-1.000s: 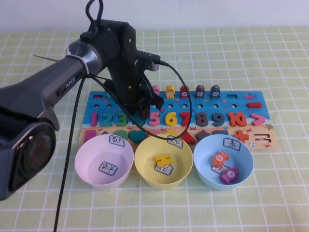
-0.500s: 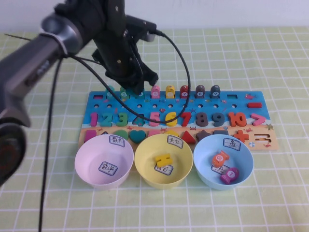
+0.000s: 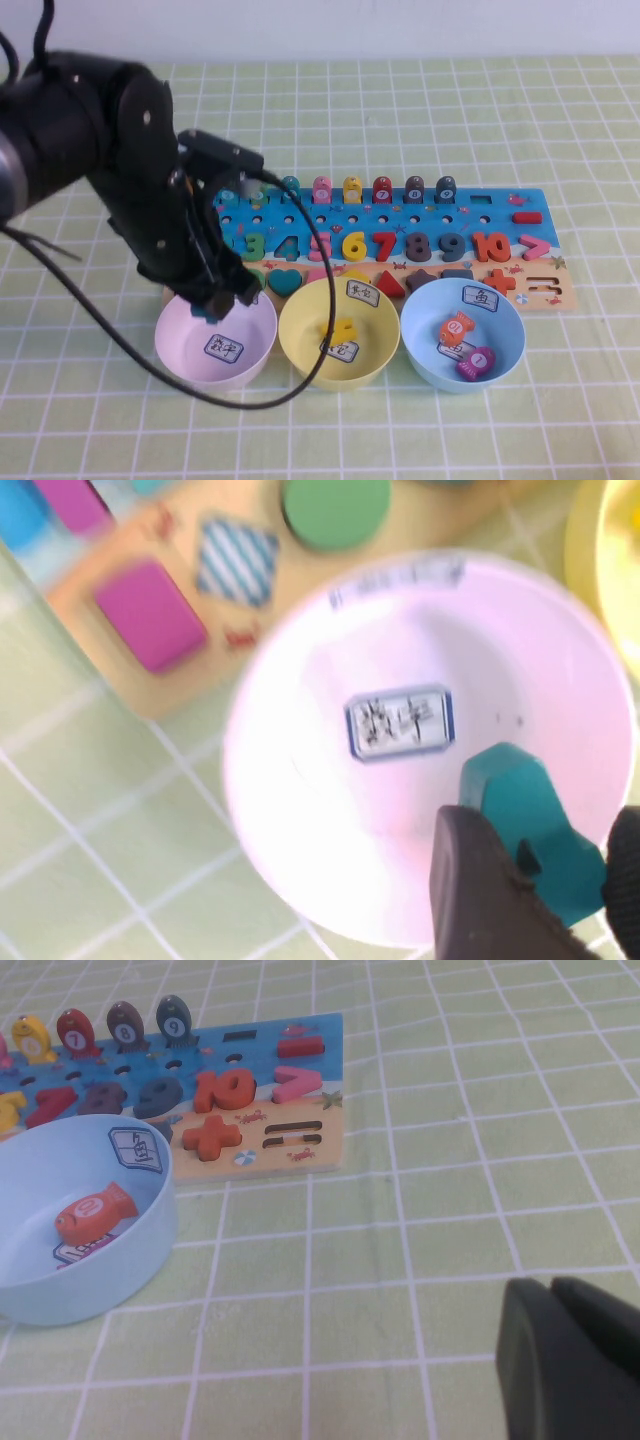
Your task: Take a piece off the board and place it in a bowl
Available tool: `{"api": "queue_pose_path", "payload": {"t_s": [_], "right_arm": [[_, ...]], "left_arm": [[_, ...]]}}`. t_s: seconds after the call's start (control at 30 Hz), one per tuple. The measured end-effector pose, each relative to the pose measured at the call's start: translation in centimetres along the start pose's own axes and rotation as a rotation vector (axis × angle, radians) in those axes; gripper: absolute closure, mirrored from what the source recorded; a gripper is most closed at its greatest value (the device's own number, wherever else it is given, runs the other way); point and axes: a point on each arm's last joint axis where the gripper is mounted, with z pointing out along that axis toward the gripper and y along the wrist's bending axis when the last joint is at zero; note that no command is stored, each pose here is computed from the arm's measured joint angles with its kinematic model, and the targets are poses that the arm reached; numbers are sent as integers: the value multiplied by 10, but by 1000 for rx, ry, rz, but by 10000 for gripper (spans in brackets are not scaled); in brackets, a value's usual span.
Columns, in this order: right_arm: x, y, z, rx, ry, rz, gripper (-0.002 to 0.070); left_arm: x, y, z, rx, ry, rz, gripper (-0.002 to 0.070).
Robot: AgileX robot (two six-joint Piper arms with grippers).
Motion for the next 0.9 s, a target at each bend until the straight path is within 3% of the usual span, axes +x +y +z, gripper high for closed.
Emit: {"api": "queue_pose_path", "payload": {"t_s": [0.17, 0.47, 0.53, 0.67, 0.73, 0.83, 0.9], "right_arm": [[0, 0, 0, 0, 0, 0, 695], [0, 0, 0, 0, 0, 0, 695], [0, 0, 0, 0, 0, 0, 695], [0, 0, 0, 0, 0, 0, 695], [0, 0, 0, 0, 0, 0, 695], [0, 0, 0, 0, 0, 0, 695], [0, 0, 0, 0, 0, 0, 695]], "left_arm": [[14, -2, 24, 12, 11, -11, 455], [3, 0, 42, -2, -76, 12, 447], [2, 1, 49, 0, -58, 15, 407], [1, 1, 57, 2, -39, 13, 246], [1, 1, 57, 0, -43, 11, 214], [1, 2, 47, -17, -77, 4, 249], [3, 2, 29, -32, -133, 7, 337]]}}
